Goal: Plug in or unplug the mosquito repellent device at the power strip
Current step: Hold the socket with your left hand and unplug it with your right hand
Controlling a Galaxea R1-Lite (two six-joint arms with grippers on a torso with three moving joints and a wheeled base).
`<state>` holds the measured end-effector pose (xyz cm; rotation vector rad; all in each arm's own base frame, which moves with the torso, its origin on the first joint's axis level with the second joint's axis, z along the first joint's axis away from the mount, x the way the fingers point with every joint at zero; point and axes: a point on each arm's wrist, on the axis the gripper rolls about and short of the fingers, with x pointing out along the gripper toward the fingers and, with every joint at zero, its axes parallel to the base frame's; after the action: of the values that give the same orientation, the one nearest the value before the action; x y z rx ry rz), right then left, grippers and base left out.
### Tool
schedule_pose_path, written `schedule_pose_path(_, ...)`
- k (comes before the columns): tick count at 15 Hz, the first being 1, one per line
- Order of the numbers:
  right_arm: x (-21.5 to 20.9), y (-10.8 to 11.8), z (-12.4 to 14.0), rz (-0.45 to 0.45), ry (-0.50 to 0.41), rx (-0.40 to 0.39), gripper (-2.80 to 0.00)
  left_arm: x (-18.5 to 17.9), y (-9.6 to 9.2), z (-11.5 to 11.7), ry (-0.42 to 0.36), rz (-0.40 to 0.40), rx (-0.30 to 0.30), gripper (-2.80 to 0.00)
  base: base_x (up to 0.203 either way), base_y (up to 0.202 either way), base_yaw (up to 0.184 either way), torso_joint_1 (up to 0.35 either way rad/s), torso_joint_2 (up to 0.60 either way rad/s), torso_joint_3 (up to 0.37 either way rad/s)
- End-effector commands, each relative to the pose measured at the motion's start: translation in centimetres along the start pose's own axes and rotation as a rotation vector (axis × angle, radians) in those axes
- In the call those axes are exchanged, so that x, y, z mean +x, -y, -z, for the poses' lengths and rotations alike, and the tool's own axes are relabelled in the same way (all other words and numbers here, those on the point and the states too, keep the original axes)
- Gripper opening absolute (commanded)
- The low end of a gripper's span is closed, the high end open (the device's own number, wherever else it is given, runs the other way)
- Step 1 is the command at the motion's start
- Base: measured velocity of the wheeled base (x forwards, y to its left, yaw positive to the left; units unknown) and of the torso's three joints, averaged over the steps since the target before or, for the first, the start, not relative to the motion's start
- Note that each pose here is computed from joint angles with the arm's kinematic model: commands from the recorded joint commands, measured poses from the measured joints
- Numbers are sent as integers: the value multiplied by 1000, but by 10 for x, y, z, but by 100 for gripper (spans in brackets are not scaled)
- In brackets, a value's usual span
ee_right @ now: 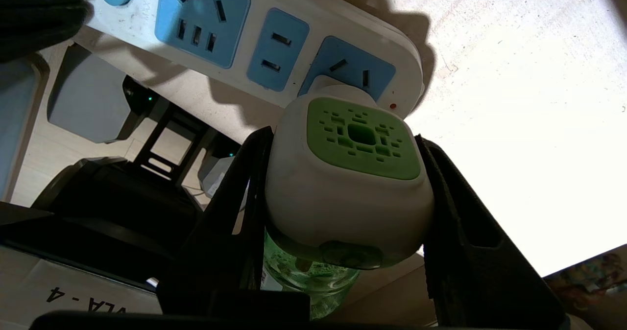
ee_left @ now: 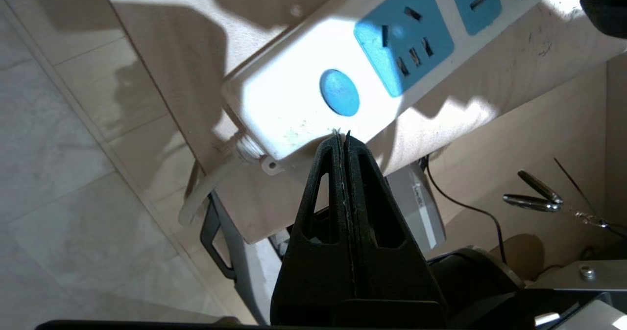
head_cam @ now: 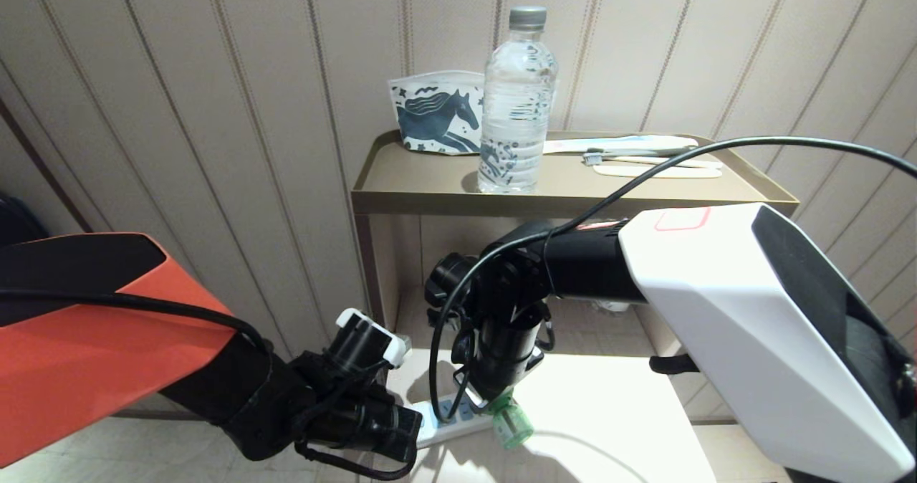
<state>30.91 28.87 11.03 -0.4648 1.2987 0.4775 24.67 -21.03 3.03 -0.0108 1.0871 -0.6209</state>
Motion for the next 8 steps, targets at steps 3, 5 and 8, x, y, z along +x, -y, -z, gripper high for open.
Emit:
schedule_pose_path(3, -1, 0, 0, 0, -3, 0, -280, 6, 3, 4, -14, -14, 8, -280, 0, 0, 0, 0, 0, 0)
schedule_pose_path(5, 1, 0, 0, 0, -6, 0, -280, 6, 5, 5, -15, -14, 14, -280, 0, 0, 0, 0, 0, 0)
schedule_pose_path(8, 1, 0, 1, 1, -8, -1, -280, 4, 8, 4, 3, -32, 22, -280, 0, 0, 0, 0, 0, 0)
